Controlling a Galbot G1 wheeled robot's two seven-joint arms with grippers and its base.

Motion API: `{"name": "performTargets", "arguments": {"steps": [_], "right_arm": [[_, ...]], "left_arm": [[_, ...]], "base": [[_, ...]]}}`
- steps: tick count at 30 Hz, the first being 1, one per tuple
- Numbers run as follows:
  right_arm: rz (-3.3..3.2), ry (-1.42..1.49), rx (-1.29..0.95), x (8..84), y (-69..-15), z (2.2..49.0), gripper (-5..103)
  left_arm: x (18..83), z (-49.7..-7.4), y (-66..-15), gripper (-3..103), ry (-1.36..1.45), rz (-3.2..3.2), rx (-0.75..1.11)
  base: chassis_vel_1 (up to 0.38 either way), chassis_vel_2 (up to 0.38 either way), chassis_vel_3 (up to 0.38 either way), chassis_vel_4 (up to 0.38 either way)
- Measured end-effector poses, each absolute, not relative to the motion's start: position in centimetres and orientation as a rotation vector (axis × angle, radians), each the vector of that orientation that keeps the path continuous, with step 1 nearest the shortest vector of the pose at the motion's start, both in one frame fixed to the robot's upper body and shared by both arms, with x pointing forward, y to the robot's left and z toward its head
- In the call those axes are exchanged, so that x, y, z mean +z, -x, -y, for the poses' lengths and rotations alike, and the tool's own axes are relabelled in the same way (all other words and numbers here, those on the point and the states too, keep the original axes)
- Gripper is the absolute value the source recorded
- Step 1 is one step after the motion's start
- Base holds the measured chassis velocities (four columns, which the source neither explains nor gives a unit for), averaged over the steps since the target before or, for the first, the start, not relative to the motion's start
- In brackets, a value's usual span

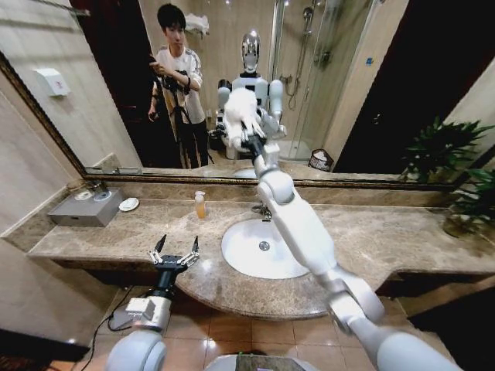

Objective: Pick up the towel from the sink counter and wipe the mirror surface.

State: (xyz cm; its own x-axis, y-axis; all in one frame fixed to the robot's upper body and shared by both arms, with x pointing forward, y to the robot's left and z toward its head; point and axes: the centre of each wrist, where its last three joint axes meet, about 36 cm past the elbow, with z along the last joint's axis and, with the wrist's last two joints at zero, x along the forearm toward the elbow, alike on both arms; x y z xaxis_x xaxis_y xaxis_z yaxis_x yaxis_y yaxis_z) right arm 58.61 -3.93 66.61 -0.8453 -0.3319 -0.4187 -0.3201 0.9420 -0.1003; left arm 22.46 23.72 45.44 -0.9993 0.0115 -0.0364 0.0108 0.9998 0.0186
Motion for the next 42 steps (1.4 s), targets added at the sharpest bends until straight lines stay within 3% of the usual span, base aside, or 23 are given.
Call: {"name": "performTargets", "arguments": {"steps": [5, 15, 19, 32, 42], "right_arm": [[-2.683, 0.447, -0.056, 66.3, -59.9, 3.4, 13], [-2.865, 0.41, -0.115, 55.4, -59.7, 4.6, 13], [-2.862, 0.402, -0.118, 55.6, -59.7, 4.5, 13], [-2.72, 0.339, -0.061, 66.4, -60.6, 5.0, 13], [-2.849, 0.403, -0.123, 56.7, -58.8, 3.6, 13]], "left_arm": [[45.4, -23.7, -22.5, 100, -0.017, -3.105, 0.029], [45.4, -23.7, -22.5, 100, -0.017, -3.105, 0.029], [45.4, -23.7, -22.5, 100, -0.017, -3.105, 0.029], [45.4, -23.7, -22.5, 100, -0.017, -3.105, 0.029], [45.4, -23.7, -22.5, 100, -0.017, -3.105, 0.029]], "base": [[0.0, 0.0, 0.0, 0.0], [0.0, 0.0, 0.0, 0.0], [0.0, 0.0, 0.0, 0.0], [0.0, 0.0, 0.0, 0.0], [0.0, 0.0, 0.0, 0.0]]}}
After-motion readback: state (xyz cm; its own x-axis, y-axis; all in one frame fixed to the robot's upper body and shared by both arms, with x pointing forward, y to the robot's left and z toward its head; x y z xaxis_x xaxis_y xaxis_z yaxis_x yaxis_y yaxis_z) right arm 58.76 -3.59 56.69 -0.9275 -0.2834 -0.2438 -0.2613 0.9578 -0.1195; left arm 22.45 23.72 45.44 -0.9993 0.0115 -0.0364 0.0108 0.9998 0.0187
